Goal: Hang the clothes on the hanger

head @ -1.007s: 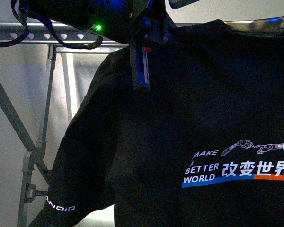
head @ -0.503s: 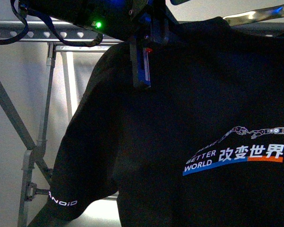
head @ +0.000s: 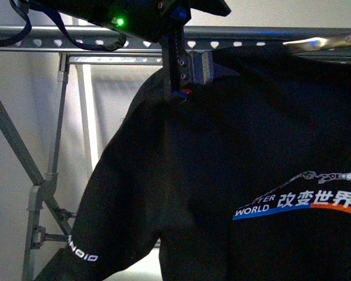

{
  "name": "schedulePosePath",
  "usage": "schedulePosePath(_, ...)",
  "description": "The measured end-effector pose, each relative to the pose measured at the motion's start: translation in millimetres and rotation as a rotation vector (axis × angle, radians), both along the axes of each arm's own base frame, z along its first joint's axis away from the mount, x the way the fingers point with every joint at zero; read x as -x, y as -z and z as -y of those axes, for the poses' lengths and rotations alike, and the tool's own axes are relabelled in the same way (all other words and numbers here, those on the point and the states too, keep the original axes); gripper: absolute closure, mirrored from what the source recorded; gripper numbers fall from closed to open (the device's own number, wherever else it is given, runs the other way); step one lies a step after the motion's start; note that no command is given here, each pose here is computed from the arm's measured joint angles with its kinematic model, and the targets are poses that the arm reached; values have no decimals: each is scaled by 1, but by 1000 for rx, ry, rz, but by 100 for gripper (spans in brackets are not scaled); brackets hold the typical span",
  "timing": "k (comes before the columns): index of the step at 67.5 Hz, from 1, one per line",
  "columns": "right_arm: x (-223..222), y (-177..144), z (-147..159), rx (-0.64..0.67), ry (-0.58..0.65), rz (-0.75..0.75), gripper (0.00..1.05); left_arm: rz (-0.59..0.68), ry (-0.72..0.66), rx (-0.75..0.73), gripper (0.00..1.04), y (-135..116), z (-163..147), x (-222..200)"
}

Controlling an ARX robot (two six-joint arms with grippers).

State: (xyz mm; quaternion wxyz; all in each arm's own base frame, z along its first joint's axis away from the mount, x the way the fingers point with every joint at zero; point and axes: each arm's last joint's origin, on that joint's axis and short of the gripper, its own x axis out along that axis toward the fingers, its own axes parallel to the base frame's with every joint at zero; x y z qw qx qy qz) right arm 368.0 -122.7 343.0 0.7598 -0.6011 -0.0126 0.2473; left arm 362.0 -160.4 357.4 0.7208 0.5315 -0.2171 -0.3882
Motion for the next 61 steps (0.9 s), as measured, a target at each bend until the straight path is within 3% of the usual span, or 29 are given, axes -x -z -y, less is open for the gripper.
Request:
schedulePosePath(4, 5, 8, 6, -59, 24, -52, 96, 0, 0, 0, 5, 0, 0, 0)
schedulePosePath(13, 17, 28, 17, -211, 70, -207, 96, 2, -2, 1, 6, 0, 0, 0)
schedulePosePath(16, 20, 30, 17, -256, 75, -250, 96, -9, -40, 62, 7, 0, -1, -1)
schedulePosePath(20, 26, 33, 17, -339, 74, -320, 96, -32, -124, 255, 7, -3, -4, -3)
schedulePosePath(21, 28, 33, 16, -368, 69, -345, 96, -75, -159, 373, 7, -7, -6, -4)
schedulePosePath(26, 36, 32, 12, -454, 60, -411, 96, -147, -195, 675, 7, -21, -17, -5)
schedulePosePath(37, 56, 25, 2, -631, 32, -536, 96, -442, -94, 1417, 7, -68, -60, 11)
schedulePosePath(43, 67, 22, -5, -719, 25, -608, 98, -535, -148, 1680, 7, -82, -81, 19)
schedulePosePath(50, 73, 22, -9, -794, 61, -665, 99, -567, -237, 1709, 7, -72, -77, 23)
schedulePosePath(52, 73, 23, -10, -831, 82, -679, 99, -562, -393, 1675, 12, -66, -75, 23)
schedulePosePath(53, 74, 22, -10, -860, 100, -685, 99, -553, -543, 1602, 18, -59, -75, 28)
schedulePosePath(55, 74, 21, -10, -887, 125, -673, 99, -560, -693, 1491, 25, -44, -78, 38)
schedulePosePath(61, 76, 17, -11, -999, 189, -695, 99, -522, -793, 1290, 42, -7, -88, 65)
